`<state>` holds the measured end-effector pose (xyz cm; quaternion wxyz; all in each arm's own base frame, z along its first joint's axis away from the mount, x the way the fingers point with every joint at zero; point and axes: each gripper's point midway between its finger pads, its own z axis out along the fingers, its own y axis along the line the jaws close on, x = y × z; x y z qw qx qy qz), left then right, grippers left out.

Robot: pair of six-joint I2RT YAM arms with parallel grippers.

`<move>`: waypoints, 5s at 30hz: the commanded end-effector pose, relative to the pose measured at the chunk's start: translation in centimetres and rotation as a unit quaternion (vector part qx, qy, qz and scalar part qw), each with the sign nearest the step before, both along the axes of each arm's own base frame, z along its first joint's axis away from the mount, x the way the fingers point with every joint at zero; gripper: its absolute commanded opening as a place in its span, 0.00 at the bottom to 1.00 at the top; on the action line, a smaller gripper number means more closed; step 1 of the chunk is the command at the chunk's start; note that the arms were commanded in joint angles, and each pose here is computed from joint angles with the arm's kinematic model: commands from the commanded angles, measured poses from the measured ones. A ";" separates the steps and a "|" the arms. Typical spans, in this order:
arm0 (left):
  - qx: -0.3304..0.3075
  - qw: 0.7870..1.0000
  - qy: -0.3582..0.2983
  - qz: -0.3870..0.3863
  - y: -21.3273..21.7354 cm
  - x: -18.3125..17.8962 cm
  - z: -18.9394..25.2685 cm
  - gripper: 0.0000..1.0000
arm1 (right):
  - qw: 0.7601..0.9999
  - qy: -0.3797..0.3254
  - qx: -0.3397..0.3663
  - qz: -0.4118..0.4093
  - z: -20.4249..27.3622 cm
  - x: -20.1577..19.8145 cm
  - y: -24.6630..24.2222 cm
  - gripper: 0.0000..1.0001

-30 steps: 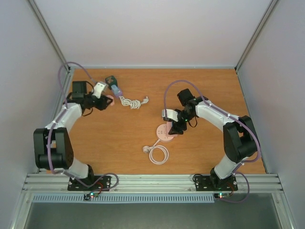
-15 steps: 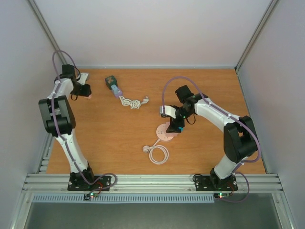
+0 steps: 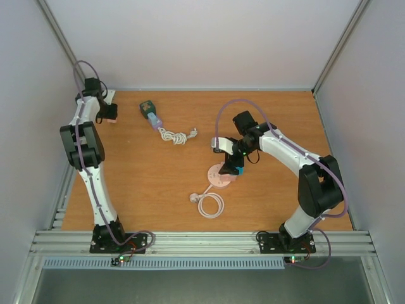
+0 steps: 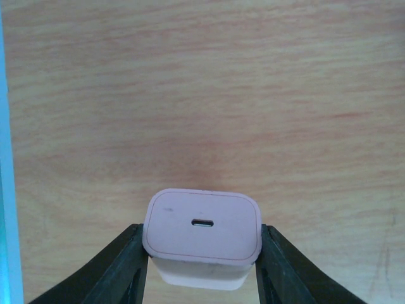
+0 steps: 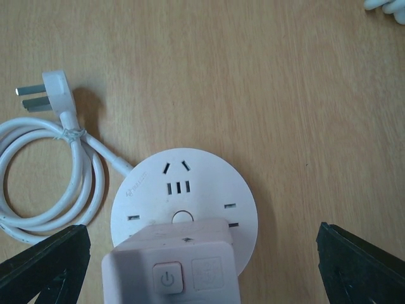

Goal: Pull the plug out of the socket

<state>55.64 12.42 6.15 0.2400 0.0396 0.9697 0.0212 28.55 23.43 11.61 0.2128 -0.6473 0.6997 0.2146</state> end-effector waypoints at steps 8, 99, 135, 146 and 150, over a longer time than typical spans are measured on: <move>-0.023 0.998 -0.053 0.002 0.1 3.6 0.1 0.65 | 0.999 -0.021 0.035 -0.021 4.0 0.6 1.1 0.99; -0.201 0.716 -0.195 -0.640 -51.8 -27.9 3.0 0.78 | 0.735 0.532 0.186 -0.377 2.0 -1.6 -4.9 0.28; -0.191 0.732 -0.177 -0.629 -50.5 -28.3 1.5 0.52 | 0.738 0.532 0.254 -0.328 6.4 -1.5 -5.1 0.01; -0.216 0.725 -0.215 -0.617 -50.1 -27.7 6.8 0.87 | 0.768 0.479 0.276 -0.324 8.4 -0.5 -6.4 0.02; -0.218 0.725 -0.217 -0.616 -49.2 -27.4 8.2 0.89 | 0.791 0.445 0.280 -0.312 9.6 -0.1 -6.5 0.02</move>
